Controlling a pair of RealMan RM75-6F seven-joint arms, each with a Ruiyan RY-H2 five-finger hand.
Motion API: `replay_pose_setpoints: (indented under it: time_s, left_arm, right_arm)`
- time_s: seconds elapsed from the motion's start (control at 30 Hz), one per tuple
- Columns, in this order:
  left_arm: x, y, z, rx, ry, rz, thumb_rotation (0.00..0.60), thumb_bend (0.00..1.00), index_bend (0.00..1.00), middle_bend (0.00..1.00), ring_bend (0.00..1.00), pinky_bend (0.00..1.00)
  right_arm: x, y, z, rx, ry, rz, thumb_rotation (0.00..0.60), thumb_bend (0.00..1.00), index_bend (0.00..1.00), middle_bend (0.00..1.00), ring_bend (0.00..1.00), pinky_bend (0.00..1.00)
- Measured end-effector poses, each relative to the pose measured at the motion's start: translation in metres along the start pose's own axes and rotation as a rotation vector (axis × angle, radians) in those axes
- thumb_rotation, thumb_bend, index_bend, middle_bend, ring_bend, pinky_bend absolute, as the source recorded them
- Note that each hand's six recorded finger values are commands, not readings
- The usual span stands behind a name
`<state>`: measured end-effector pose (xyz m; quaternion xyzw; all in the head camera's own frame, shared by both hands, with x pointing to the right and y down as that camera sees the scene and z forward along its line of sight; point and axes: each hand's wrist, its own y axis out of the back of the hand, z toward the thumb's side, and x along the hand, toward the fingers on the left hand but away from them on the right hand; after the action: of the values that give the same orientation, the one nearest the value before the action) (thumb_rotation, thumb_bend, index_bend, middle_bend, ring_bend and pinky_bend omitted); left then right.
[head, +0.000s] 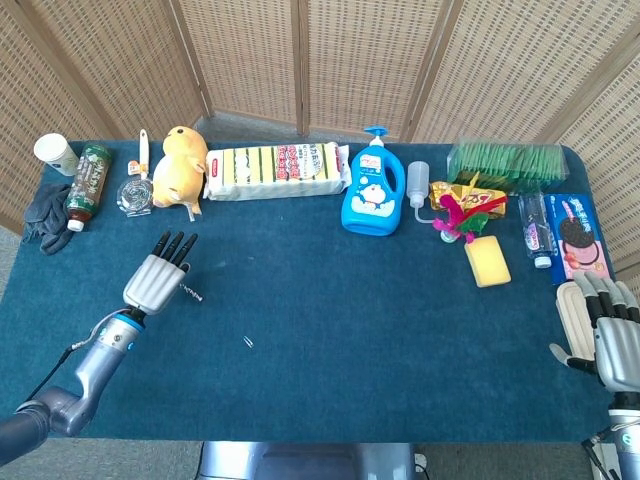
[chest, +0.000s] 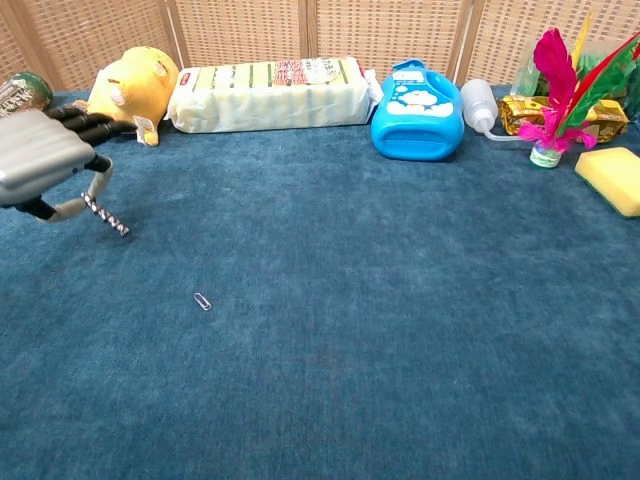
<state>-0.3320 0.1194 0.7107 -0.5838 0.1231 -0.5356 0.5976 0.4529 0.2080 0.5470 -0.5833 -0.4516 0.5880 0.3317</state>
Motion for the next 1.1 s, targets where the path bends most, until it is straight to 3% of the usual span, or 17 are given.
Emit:
replay_pose_setpoints:
  time_s: [0.47,0.8,1.1]
  left_arm:
    - [-0.008,0.060,0.000,0.226,-0.092,0.153,0.600,0.75,0.55,0.00,0.01,0.11]
    - [-0.025,0.122,0.044,0.447,-0.217,0.303,0.600,0.74,0.55,0.00,0.00,0.17]
    - [-0.035,0.132,0.076,0.696,-0.288,0.361,0.600,0.74,0.55,0.00,0.00,0.22]
  right_arm:
    - [0.001,0.002,0.003,-0.012,0.009,-0.003,0.600,0.07,0.00,0.00,0.00,0.00]
    - [0.001,0.007,0.007,-0.035,0.024,-0.010,0.600,0.07,0.00,0.00,0.00,0.00]
    - [0.003,0.010,0.004,-0.038,0.021,-0.018,0.600,0.07,0.00,0.00,0.00,0.00]
